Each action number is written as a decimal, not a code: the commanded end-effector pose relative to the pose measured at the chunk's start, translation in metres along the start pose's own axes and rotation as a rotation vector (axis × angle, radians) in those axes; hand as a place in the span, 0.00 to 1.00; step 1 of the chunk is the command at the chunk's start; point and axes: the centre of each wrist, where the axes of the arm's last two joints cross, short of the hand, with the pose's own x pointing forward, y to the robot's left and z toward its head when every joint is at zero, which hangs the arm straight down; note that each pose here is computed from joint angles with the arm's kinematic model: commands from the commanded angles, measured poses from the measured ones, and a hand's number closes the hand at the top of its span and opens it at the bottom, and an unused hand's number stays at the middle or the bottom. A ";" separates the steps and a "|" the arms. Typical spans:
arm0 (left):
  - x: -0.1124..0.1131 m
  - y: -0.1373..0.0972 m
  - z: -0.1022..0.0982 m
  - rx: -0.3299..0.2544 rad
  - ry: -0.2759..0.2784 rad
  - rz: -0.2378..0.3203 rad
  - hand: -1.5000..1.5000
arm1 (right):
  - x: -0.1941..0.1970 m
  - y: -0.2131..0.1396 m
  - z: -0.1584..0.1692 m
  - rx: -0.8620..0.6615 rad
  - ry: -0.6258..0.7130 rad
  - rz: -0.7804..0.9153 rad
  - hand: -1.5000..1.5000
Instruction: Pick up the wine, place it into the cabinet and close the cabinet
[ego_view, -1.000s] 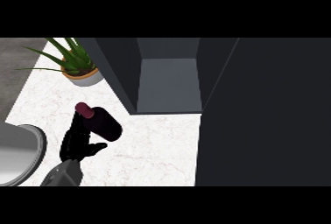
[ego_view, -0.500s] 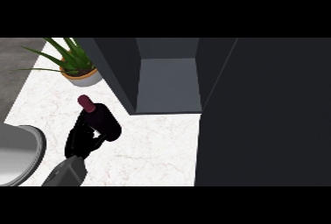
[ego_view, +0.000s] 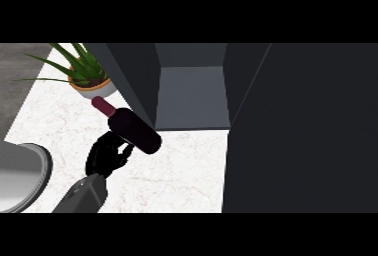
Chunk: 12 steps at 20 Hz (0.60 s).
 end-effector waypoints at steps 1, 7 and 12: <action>0.023 0.009 -0.012 -0.058 -0.152 -0.128 1.00 | 0.017 0.005 0.013 0.006 -0.036 -0.034 0.00; -0.011 0.017 0.038 -0.057 -0.171 -0.267 1.00 | 0.023 0.003 0.014 0.000 -0.019 -0.030 0.00; 0.018 0.016 0.017 -0.081 -0.205 -0.476 1.00 | 0.025 0.004 0.019 -0.022 -0.027 -0.022 0.00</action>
